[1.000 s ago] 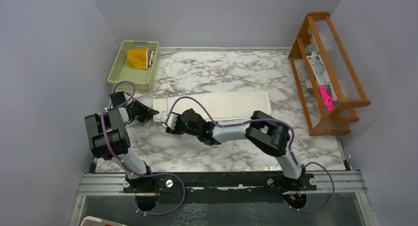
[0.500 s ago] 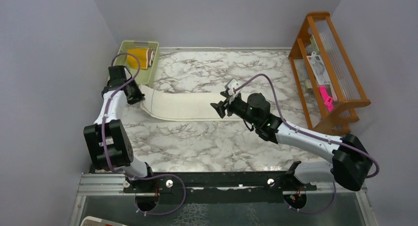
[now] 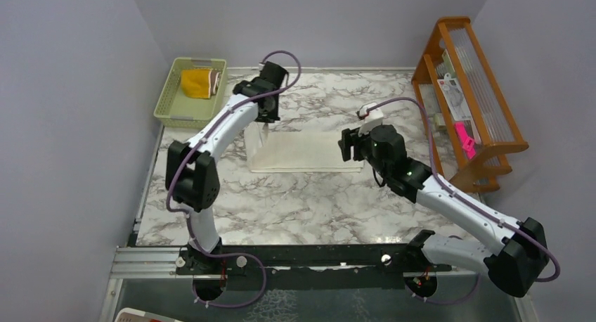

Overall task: Roll the towels
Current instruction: Fold the towel at the center of the board.

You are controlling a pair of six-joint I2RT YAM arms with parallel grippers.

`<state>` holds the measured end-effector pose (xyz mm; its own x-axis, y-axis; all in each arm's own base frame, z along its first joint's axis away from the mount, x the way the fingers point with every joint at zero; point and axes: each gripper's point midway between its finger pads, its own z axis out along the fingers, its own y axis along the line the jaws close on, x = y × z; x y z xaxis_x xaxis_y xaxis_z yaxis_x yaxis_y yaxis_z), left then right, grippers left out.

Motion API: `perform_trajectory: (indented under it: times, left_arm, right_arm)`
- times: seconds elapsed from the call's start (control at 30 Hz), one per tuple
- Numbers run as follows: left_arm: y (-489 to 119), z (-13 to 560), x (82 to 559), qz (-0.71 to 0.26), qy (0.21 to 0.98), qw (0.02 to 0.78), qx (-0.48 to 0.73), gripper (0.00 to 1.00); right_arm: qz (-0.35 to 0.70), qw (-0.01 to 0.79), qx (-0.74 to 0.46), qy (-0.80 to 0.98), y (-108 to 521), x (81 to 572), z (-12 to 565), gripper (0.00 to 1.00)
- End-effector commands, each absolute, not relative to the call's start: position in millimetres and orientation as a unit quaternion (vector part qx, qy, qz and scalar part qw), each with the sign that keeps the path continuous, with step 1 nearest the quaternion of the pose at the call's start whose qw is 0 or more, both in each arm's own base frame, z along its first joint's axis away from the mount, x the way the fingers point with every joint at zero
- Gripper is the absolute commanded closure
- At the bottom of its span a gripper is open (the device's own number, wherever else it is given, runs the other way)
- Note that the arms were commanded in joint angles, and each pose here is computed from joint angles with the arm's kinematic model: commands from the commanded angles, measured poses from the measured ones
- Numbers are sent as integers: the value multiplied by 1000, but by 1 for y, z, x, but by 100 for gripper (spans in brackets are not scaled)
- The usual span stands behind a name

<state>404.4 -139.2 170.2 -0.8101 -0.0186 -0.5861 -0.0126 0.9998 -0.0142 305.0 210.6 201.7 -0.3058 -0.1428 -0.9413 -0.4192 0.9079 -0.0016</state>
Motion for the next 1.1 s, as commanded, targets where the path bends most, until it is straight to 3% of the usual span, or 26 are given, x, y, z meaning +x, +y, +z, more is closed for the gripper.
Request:
perform_trajectory:
  times: [0.0,0.3,0.73,1.07]
  left_arm:
    - [-186,154,392,66,961,268,33,100]
    - [-325,143,396,14,956,274,106,100]
    - [-373,99,381,-13,963,244,110,100]
    - [-407,111,377,-85,959,255,92,100]
  right_arm:
    - [89,559,-67,821,159,307,219,33]
    - [91,565,-12,820,122,293,234,31]
    - [106,581,-14,807,114,276,251,31]
    - [113,584,-26,803,114,271,255,31]
